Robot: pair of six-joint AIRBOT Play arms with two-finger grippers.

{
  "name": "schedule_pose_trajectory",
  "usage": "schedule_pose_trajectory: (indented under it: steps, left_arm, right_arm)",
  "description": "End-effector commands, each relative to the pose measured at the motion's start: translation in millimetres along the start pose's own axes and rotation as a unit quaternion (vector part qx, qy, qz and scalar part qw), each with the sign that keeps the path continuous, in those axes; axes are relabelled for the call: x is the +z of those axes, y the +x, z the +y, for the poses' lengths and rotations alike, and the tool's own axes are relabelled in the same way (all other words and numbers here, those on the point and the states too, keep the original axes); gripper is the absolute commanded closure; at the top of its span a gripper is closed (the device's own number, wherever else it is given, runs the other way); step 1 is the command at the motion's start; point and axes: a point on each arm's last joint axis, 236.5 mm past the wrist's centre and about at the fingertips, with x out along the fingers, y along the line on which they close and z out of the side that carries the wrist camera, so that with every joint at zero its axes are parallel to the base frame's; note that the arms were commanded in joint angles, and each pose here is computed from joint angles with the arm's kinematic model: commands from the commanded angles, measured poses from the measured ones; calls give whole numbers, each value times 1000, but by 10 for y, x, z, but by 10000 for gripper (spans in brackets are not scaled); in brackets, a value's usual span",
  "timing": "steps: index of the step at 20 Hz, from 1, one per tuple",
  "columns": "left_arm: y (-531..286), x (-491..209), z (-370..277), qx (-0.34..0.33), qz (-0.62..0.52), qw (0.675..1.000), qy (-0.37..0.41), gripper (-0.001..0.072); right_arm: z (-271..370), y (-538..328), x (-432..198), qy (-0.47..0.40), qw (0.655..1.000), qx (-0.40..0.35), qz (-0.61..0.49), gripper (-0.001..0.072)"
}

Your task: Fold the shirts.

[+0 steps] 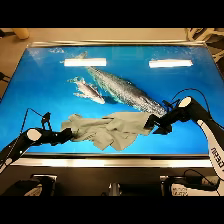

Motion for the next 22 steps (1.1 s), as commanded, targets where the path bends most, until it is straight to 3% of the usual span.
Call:
schedule_pose_trajectory:
  steps: [1, 2, 3, 7, 11, 13, 15, 18, 20, 22]
  left_arm:
    - [-9, 88, -58, -7, -16, 1000, -1, 681]
    - [-22, 99, -80, -8, -16, 1000, 2, 682]
    - [-45, 125, -111, -11, -19, 1000, 5, 682]
    - [-432, 457, -386, -23, -80, 994, 68, 684]
    - [-1669, 939, -814, 4, -219, 955, 199, 685]
    - [-2532, 1093, -866, 45, -312, 922, 226, 685]
    - [-3494, 1139, -794, 89, -417, 878, 218, 685]
    - [-4408, 941, -817, 61, -517, 835, 176, 685]
    - [-4651, 825, -856, 36, -548, 820, 164, 684]
    - [-4694, 796, -859, 34, -554, 815, 166, 685]
  right_arm:
    - [-45, 187, 57, 18, 1000, 11, 16, 148]
    - [-66, 216, 74, 21, 1000, 9, 16, 381]
    - [-66, 216, 79, 24, 1000, 9, 16, 697]
    - [184, -180, 98, -44, 999, 16, -15, 693]
    - [989, -1513, 68, -175, 966, 27, -186, 692]
    - [1384, -2452, -198, -238, 916, 9, -321, 691]
    - [1566, -3467, -561, -229, 843, -15, -486, 692]
    - [1665, -4475, -1333, -189, 729, 18, -657, 692]
    - [1696, -4604, -1647, -188, 706, 40, -682, 692]
    - [1634, -4519, -1712, -181, 718, 35, -671, 692]
